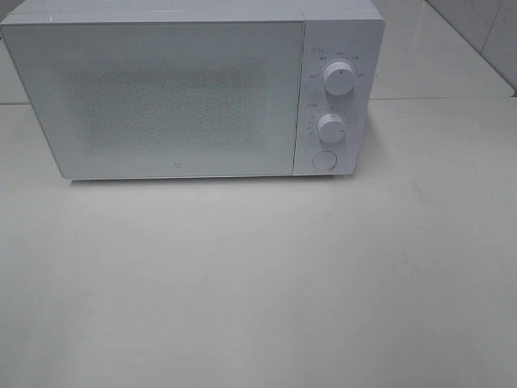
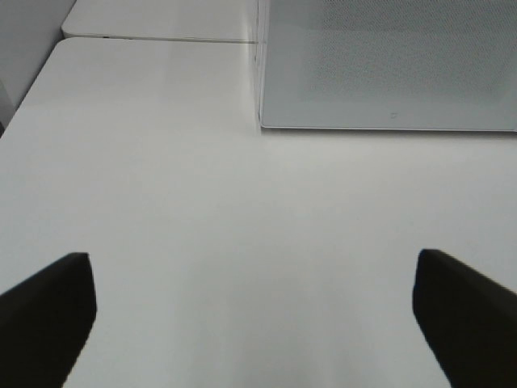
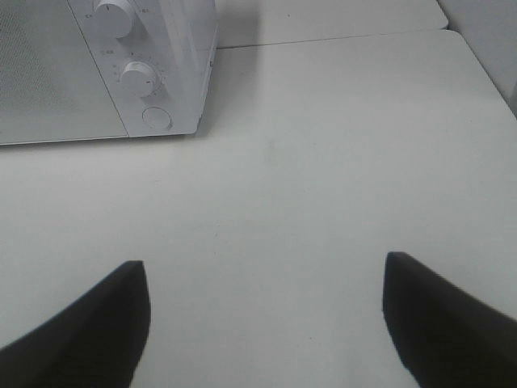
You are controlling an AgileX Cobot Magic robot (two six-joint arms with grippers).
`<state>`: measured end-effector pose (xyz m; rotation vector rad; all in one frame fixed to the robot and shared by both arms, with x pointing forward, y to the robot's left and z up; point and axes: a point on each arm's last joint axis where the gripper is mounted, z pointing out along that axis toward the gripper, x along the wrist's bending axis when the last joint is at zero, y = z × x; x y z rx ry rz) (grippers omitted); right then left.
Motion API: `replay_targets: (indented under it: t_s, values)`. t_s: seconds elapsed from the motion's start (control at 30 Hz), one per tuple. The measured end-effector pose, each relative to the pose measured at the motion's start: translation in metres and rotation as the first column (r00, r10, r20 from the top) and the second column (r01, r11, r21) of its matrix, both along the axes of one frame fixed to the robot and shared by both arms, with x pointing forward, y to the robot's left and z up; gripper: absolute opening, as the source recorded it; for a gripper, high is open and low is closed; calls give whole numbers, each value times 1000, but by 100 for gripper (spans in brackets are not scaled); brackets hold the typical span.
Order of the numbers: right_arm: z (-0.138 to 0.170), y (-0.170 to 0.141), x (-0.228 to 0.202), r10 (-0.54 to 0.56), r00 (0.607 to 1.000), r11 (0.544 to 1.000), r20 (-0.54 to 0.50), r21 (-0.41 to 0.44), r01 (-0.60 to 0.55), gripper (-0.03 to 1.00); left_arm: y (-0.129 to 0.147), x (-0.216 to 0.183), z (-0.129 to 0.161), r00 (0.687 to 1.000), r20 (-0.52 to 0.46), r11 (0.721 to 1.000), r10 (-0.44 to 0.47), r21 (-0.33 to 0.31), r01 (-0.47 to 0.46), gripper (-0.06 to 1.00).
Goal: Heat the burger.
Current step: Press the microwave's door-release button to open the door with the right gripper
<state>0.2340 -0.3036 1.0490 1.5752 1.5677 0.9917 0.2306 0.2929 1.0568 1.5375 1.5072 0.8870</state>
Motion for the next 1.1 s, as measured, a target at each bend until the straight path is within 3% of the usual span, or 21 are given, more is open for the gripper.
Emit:
replay_targets:
  t_s: [0.43,0.63,1.1]
  values:
    - [1,0,0,0,1000,1000,8,1,0,77,0,0,0,1000,0,1000,0,0,0,99]
    - [17,1,5,4,993,1000,118,7,-5,77,0,0,0,1000,0,1000,0,0,0,99]
    - [37,8,63,21,985,1000,171,3,-22,77,0,0,0,1000,0,1000,0,0,0,99]
